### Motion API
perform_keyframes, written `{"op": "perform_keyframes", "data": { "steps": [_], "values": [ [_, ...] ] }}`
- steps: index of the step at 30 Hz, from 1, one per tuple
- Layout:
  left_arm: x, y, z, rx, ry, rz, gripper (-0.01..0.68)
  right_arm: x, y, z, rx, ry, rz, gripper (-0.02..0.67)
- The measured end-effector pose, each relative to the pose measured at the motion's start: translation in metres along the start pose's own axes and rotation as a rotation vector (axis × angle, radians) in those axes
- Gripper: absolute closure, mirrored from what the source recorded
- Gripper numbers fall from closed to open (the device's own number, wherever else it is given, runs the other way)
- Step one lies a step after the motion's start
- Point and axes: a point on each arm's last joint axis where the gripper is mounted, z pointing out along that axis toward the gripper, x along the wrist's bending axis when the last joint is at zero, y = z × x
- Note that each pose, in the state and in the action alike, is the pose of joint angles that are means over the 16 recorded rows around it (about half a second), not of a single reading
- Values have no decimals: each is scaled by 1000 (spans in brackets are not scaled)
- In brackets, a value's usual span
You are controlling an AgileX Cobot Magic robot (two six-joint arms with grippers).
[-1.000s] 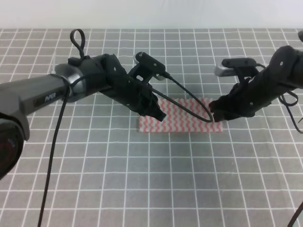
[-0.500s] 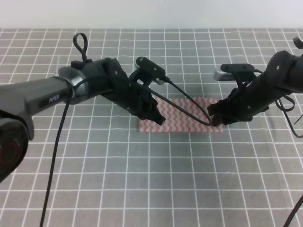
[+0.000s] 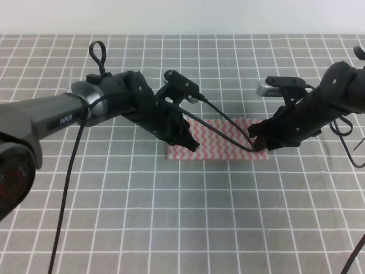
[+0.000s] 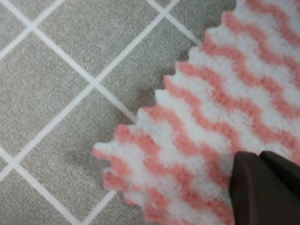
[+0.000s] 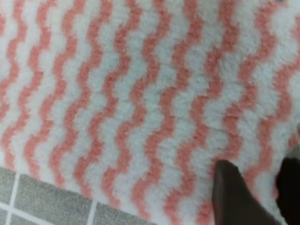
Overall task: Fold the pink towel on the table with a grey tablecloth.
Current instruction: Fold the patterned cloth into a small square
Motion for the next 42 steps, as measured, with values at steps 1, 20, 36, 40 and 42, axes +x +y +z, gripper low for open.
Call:
{"op": "perform_keyframes", "data": {
  "steps": [1,20,36,40,42],
  "values": [
    [0,0,0,0,0,0,673,0,0,0,0,0,0,452],
    [0,-1,1,5,-4,-2,673,4,8,-7,-8,18,-6,663],
    [0,0,0,4,-5,-3,673,24,24,-24,-16,155,-67,664],
    [-1,2,-4,-6,-1,-1,673,28,24,-23,-20,183,-75,664],
    [-1,4,-7,-15,4,1,673,30,24,-23,-21,192,-79,664]
  ]
}}
